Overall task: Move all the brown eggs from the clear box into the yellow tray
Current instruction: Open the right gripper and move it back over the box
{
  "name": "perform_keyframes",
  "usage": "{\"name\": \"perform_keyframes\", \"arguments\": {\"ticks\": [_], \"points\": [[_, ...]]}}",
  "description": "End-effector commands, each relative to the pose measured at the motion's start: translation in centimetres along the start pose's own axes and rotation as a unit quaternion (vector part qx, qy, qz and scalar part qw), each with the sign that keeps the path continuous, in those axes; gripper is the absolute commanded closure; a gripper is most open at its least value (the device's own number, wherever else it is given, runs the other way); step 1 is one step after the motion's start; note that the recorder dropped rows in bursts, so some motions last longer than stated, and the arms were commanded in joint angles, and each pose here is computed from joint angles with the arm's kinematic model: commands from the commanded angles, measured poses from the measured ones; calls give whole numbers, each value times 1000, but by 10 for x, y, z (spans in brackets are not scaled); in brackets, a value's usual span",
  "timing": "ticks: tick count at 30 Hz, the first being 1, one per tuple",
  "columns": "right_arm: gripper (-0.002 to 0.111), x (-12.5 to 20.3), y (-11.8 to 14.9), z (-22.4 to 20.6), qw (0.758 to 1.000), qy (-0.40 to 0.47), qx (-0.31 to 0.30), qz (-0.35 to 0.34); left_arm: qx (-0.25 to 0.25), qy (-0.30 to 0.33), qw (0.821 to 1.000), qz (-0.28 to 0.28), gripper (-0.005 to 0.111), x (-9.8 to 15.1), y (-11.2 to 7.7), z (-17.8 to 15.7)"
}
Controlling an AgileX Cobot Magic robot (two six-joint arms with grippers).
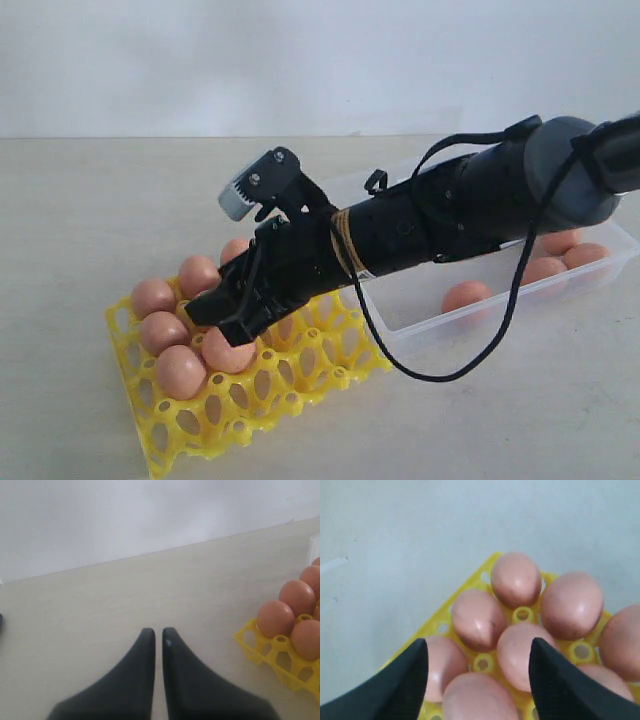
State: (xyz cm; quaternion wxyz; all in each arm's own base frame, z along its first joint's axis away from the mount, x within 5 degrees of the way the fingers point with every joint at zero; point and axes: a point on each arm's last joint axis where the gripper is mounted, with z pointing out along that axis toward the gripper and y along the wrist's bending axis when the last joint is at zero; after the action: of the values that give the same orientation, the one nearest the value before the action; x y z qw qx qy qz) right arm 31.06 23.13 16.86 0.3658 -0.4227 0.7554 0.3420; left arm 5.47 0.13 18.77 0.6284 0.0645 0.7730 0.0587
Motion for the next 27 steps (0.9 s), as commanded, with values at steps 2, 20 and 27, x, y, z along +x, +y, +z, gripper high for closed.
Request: {"name": "perform_keyframes", "arguments": {"ticks": [2,20,27], "points": [[56,-39,0,-26,996,-38,67,-40,4,-1,1000,-2,103,1,-1,0],[56,-24,-81,-187,749,86,630,184,4,-1,1000,-2,103,1,-1,0],[56,2,-85,-203,832,210,426,288,4,-1,1000,-2,103,1,-1,0]]}}
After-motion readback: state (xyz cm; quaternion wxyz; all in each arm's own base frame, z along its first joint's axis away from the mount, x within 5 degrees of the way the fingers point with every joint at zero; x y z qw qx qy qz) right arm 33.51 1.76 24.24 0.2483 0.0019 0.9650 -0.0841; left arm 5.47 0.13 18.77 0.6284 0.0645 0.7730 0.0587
